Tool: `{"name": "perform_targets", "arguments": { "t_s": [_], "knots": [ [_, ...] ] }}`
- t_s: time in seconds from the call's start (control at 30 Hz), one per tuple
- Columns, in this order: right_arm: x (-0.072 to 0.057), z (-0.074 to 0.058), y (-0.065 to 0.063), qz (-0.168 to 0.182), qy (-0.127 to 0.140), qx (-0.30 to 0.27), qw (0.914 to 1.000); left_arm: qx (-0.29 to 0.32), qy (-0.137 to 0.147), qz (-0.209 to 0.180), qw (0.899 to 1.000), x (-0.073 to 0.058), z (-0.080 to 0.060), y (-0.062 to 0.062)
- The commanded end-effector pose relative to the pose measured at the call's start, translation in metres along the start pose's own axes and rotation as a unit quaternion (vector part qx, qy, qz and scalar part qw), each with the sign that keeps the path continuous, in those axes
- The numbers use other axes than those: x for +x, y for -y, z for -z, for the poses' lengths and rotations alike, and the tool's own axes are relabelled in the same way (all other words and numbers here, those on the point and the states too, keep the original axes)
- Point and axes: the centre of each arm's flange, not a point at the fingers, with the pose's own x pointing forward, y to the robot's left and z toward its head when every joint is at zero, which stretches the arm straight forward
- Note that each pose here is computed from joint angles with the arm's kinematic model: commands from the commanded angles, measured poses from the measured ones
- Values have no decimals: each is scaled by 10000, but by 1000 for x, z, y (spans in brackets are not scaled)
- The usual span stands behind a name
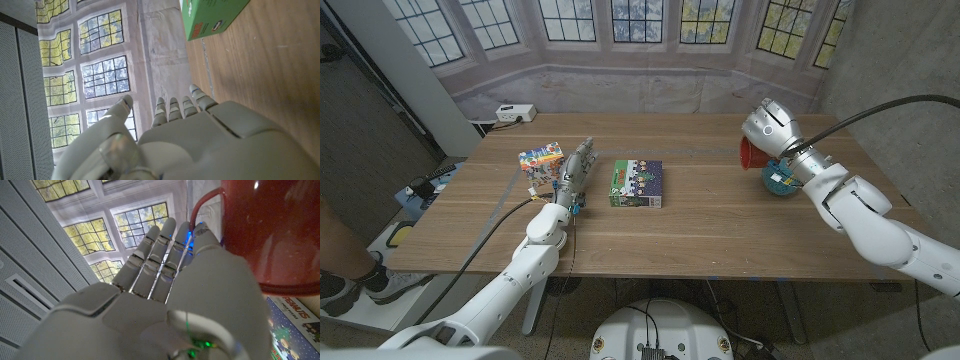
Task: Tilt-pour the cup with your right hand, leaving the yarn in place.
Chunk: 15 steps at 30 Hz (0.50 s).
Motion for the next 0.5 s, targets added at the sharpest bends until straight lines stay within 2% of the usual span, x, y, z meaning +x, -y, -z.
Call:
{"name": "perform_targets", "arguments": {
  "t_s": [0.03,0.5],
  "knots": [
    [-8,-17,-8,-258,-383,613,9971,57,-40,50,10000,-3,-5,4],
    [-6,-23,-12,-463,-898,1271,9867,90,-58,133,9999,-4,-9,5]
  ]
}}
